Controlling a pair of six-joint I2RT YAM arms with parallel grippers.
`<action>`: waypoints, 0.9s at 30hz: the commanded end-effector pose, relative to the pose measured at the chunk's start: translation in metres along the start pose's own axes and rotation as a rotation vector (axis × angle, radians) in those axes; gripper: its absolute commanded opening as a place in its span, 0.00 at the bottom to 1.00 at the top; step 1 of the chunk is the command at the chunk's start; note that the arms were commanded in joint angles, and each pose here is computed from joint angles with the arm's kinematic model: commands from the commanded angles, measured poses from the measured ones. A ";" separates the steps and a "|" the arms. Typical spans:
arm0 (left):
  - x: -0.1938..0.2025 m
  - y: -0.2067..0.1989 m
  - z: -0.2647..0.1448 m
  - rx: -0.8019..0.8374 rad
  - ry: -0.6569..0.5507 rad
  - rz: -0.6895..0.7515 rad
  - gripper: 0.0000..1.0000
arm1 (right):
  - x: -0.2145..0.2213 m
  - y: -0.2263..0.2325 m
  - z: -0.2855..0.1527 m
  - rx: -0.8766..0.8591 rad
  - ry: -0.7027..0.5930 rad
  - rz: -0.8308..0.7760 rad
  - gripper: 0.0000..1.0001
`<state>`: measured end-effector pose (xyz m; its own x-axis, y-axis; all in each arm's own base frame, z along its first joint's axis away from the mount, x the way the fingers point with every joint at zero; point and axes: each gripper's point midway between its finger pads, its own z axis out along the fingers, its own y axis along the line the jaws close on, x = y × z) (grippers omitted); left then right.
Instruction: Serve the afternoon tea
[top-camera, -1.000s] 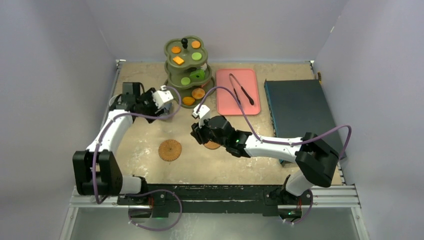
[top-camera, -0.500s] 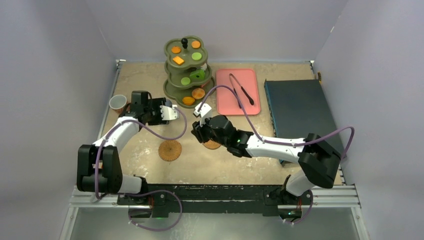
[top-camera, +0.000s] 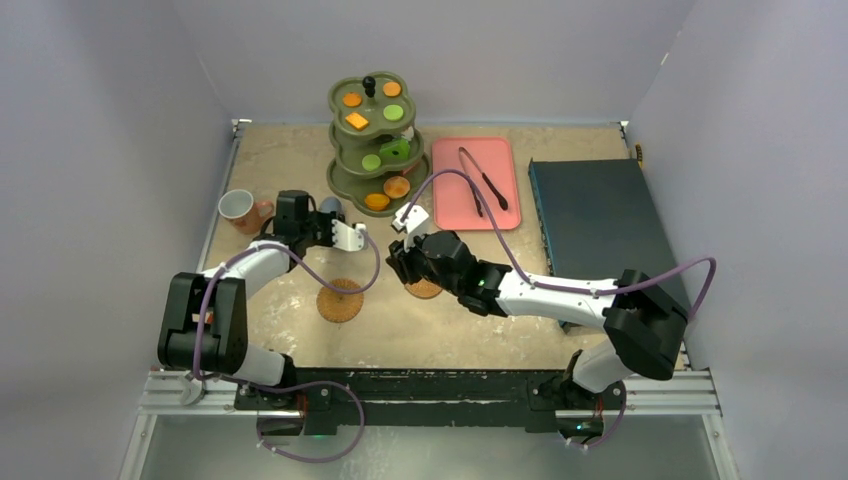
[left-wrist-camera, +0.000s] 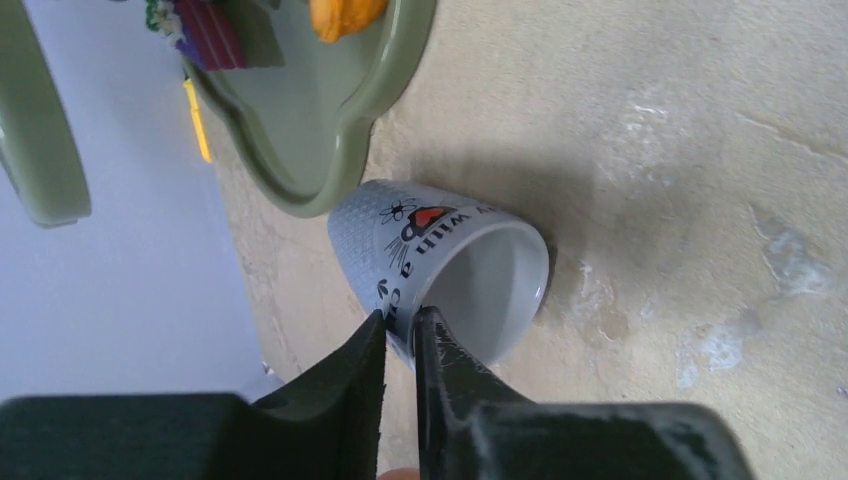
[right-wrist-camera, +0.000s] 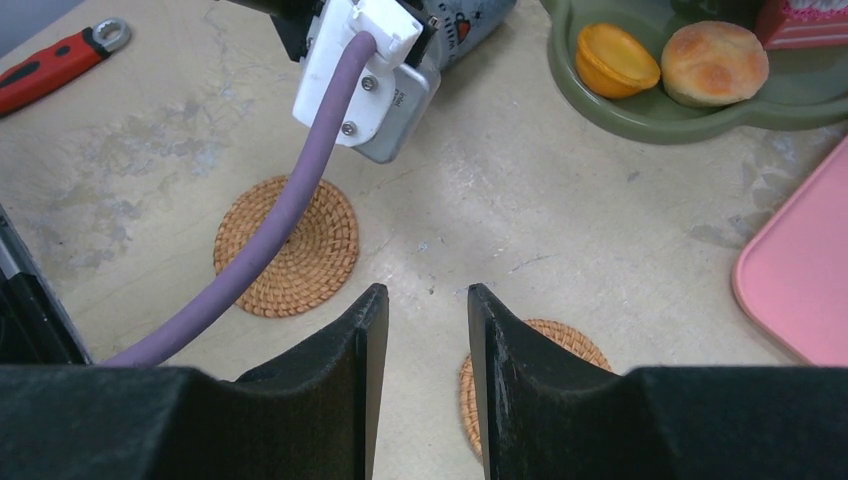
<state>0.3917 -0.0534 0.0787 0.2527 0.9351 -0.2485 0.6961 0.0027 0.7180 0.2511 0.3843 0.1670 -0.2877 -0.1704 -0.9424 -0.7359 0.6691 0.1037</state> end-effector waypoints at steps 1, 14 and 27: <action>-0.004 0.007 0.000 -0.043 -0.002 0.000 0.09 | -0.017 -0.006 -0.008 0.024 -0.042 0.018 0.38; -0.022 0.027 -0.025 -0.039 -0.020 -0.187 0.00 | -0.024 -0.007 -0.014 0.026 -0.053 0.022 0.37; -0.068 0.013 -0.048 0.311 -0.133 -0.415 0.00 | -0.023 -0.008 -0.020 0.029 -0.056 0.026 0.36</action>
<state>0.3765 -0.0791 0.1349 0.0345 0.8691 -0.4935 0.8415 0.2412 0.4835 0.2498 0.3759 0.1826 -0.2802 -0.1532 -0.9476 -0.7305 0.6745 0.1070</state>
